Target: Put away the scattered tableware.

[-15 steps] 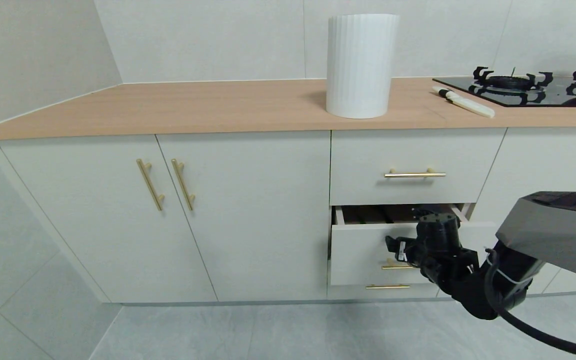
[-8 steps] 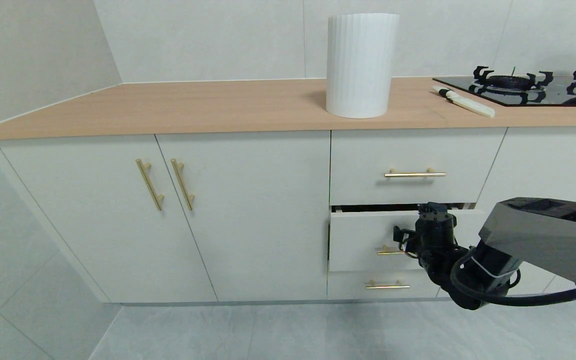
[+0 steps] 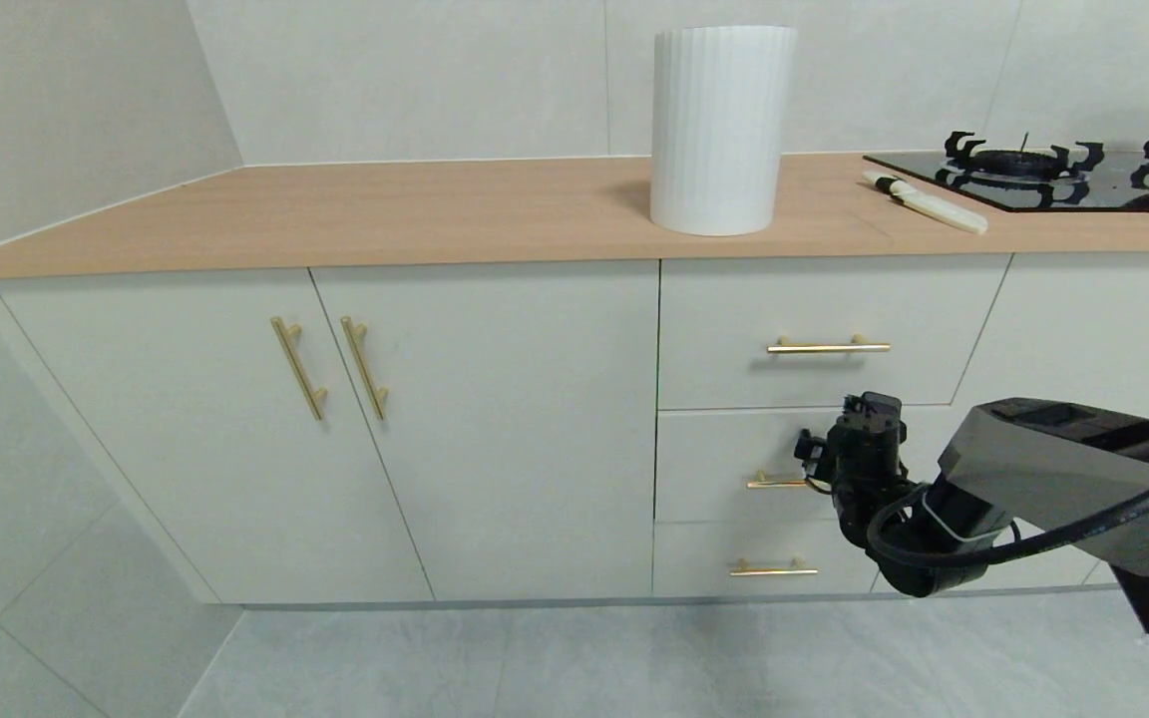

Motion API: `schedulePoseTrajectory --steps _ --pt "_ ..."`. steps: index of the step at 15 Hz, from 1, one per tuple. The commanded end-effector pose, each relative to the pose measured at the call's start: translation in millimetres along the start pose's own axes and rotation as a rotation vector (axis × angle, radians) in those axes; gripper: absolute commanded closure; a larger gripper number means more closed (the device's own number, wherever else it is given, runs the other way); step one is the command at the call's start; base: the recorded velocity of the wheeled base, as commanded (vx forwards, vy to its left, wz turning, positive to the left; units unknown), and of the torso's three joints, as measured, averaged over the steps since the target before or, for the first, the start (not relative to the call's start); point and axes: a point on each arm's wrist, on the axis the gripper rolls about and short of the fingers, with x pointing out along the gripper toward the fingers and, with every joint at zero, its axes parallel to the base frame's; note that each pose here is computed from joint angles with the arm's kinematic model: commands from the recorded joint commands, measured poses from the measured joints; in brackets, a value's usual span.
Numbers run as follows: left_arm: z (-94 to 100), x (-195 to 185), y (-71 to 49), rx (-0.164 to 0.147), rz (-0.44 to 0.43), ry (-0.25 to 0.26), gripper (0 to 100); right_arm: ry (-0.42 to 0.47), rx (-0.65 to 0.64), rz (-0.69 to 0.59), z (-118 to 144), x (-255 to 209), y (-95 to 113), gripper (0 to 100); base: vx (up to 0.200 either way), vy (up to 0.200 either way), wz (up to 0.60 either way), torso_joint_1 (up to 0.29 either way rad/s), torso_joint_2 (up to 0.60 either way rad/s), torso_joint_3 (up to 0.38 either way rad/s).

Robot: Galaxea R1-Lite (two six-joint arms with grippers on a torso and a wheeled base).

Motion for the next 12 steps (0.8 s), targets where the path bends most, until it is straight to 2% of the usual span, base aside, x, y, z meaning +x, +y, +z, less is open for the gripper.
schedulePoseTrajectory --steps 1,7,12 --pt "0.0 0 0.0 0.000 -0.001 0.000 0 -0.017 0.009 -0.021 -1 8 0 0 0.000 0.000 0.00 0.000 0.00 0.000" --pt "0.0 0 0.0 0.000 0.000 0.000 0 -0.030 0.018 -0.022 1 9 0 0 0.000 0.000 0.00 0.000 0.00 0.000" --pt "0.0 0 0.0 0.000 0.000 0.000 0 -0.053 0.037 -0.055 6 23 -10 0 0.000 0.000 0.00 0.000 0.00 0.000"
